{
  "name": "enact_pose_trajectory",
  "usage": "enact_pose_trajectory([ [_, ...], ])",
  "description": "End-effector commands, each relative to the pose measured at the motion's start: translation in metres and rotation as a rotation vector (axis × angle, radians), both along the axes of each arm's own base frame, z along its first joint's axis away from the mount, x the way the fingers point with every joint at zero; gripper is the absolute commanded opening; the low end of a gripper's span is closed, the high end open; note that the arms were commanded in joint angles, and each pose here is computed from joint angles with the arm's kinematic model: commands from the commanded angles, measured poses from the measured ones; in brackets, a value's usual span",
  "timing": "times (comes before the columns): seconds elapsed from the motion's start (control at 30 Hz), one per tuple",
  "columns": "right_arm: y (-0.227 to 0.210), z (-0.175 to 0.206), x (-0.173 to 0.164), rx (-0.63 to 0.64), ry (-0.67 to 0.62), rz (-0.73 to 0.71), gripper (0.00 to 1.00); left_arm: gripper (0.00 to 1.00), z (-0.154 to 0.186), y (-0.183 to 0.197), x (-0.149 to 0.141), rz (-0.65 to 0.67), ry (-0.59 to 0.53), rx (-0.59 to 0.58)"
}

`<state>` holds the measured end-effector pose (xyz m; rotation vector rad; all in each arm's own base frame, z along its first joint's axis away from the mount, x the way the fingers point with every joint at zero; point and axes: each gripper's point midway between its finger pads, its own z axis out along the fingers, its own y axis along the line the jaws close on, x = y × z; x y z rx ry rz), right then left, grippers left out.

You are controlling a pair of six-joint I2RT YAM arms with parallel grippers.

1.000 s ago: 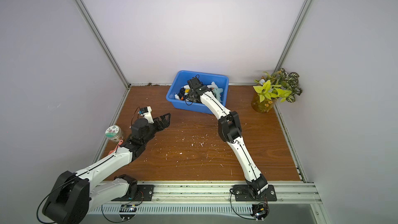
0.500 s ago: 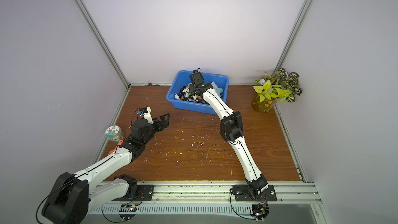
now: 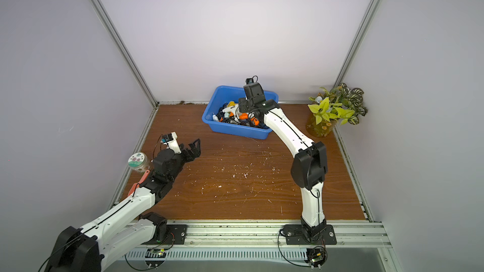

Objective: Put the hot melt glue gun into the storage box
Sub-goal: Place the hot melt adhesive gun in the storage box, then reset both arms

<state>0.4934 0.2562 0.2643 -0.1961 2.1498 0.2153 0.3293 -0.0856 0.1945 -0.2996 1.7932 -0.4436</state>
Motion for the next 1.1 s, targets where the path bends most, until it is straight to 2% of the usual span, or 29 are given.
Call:
enact_pose_trajectory([
  [0.0, -0.011, 0.008, -0.028, 0.089, -0.097, 0.016, 0.99, 1.00, 0.004, 0.015, -0.006, 0.057, -0.044, 0.058],
  [0.13, -0.049, -0.002, -0.078, 0.113, -0.190, -0.013, 0.99, 1.00, 0.010, 0.022, -0.014, 0.076, -0.106, 0.081],
  [0.37, -0.137, -0.031, -0.150, 0.018, -0.318, -0.187, 0.99, 1.00, 0.013, 0.031, -0.031, 0.083, -0.221, 0.148],
  [0.5, -0.181, -0.044, -0.182, -0.017, -0.386, -0.312, 1.00, 1.00, 0.011, 0.035, -0.038, 0.086, -0.243, 0.197],
  [0.8, -0.227, -0.066, -0.225, -0.100, -0.612, -0.392, 0.99, 1.00, 0.000, 0.051, -0.044, 0.154, -0.266, 0.338],
  [1.07, -0.255, -0.072, -0.233, -0.136, -0.680, -0.479, 0.99, 1.00, 0.000, 0.060, -0.037, 0.210, -0.274, 0.466],
])
